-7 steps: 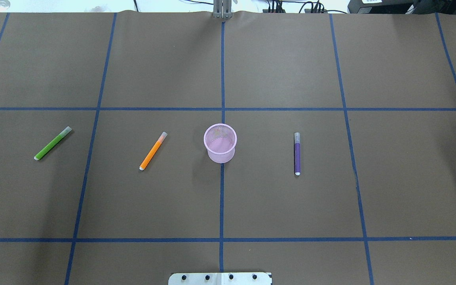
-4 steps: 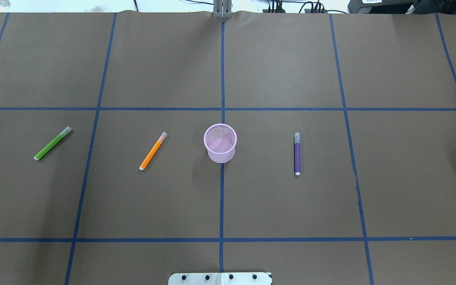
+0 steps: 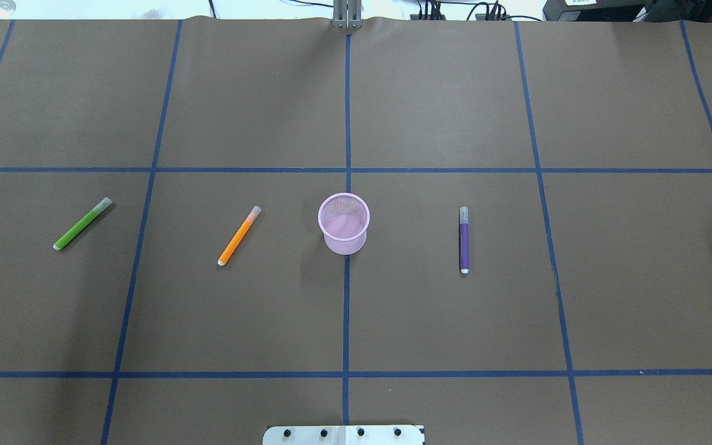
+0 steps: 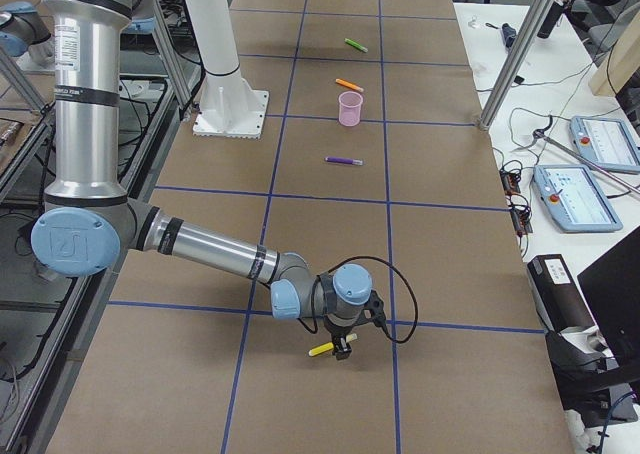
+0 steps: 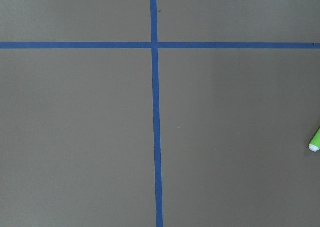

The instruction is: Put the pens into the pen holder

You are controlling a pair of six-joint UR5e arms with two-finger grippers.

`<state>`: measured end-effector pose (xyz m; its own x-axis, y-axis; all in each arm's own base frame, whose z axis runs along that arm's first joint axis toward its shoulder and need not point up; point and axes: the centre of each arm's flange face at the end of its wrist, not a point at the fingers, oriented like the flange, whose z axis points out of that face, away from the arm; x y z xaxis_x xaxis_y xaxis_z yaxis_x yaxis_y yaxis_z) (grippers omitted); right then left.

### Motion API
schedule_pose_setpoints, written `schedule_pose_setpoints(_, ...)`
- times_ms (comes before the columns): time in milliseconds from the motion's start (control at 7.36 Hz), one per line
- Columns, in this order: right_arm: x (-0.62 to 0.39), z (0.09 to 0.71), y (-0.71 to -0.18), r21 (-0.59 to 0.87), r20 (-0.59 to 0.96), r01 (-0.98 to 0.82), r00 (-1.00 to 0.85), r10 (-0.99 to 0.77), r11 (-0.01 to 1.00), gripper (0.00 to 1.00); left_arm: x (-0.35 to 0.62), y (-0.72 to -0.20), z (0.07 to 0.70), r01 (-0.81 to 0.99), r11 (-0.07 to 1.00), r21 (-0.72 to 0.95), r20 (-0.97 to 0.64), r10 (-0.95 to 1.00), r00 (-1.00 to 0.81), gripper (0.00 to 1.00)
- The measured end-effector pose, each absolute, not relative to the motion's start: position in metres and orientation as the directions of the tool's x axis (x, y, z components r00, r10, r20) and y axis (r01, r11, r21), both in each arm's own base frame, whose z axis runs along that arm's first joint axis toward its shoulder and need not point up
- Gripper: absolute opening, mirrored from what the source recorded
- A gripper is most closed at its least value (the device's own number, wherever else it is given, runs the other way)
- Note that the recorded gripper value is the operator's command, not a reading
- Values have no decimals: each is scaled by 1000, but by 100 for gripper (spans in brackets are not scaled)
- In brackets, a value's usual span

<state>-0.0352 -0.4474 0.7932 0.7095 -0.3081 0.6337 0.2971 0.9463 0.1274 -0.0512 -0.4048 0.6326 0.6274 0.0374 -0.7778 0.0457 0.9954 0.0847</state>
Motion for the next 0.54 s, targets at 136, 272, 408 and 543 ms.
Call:
schedule_pose_setpoints(136,-35,797,-447,120,635,297,711,-303,947,67,-51,-405,632,46,995,87,-778,39,628,100)
schedule_pose_setpoints(272,-35,798,-447,115,636,296,712,-299,948,67,-51,-405,631,46,995,88,-777,39,628,100)
schedule_pose_setpoints(408,-35,800,-447,111,636,295,712,-296,949,67,-51,-405,630,46,995,89,-777,41,628,100)
schedule_pose_setpoints(543,-35,802,-446,107,637,295,713,-293,950,64,-51,-405,629,46,995,92,-777,42,628,100)
